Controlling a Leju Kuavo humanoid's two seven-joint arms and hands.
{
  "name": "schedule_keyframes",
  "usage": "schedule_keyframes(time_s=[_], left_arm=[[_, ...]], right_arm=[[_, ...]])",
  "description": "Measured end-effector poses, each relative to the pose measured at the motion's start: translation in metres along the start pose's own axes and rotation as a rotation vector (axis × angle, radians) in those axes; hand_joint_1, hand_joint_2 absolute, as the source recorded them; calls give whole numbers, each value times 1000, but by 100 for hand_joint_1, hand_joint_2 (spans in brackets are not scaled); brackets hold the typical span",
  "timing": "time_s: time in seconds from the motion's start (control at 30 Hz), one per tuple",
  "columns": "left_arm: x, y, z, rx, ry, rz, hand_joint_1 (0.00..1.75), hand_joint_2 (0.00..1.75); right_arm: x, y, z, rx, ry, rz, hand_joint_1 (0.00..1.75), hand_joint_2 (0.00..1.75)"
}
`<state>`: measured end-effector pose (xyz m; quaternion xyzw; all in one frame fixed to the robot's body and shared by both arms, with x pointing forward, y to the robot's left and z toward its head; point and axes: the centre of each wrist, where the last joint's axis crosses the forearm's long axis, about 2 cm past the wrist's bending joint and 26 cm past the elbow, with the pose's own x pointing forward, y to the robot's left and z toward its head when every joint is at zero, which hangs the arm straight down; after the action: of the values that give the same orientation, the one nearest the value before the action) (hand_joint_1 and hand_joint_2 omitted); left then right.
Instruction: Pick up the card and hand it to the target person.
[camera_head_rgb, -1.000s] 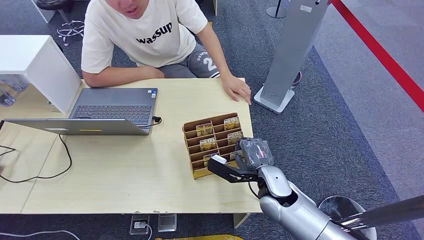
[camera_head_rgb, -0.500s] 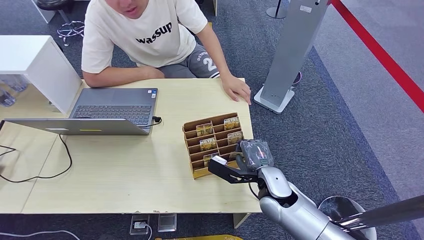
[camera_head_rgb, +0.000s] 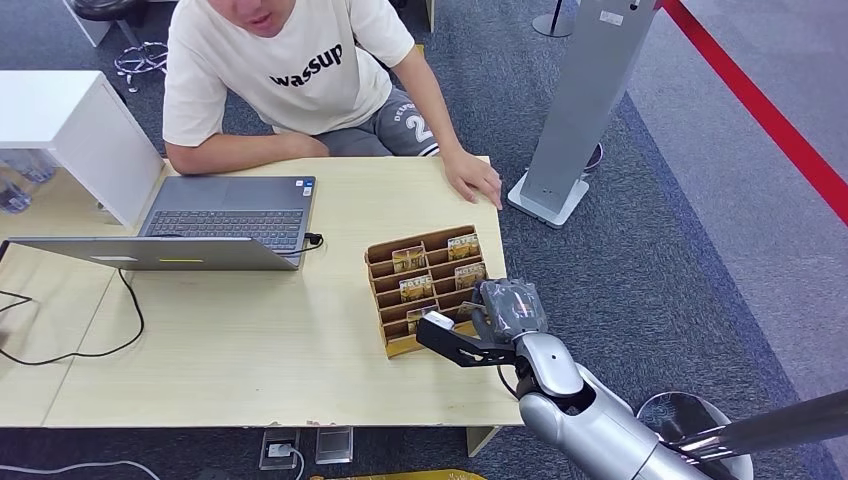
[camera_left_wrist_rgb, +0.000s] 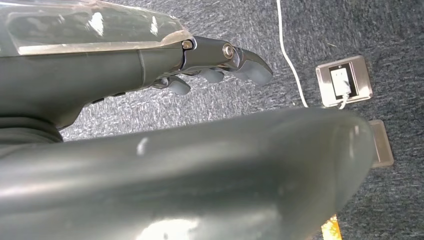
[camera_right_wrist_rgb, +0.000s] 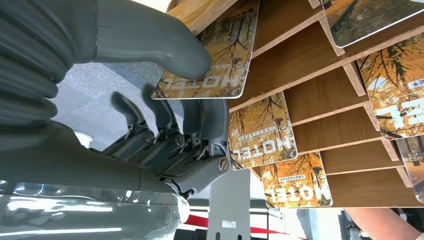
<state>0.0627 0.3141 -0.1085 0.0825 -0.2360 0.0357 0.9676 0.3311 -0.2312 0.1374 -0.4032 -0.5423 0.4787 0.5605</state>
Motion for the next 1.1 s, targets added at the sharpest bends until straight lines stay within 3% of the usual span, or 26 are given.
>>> schedule_keyframes(time_s=[0.6,0.77,1.1], left_arm=[[0,0,0,7,1,1,0,0],[0,0,0,10,3,8,0,0],[-1,1,0,14,6,16,0,0]], right_arm=[[3,-9,1,13,2,-38,171,175],[4,-33,3,-12,4,-61,171,175],[20,-105,20,-190,-100,-118,171,175]])
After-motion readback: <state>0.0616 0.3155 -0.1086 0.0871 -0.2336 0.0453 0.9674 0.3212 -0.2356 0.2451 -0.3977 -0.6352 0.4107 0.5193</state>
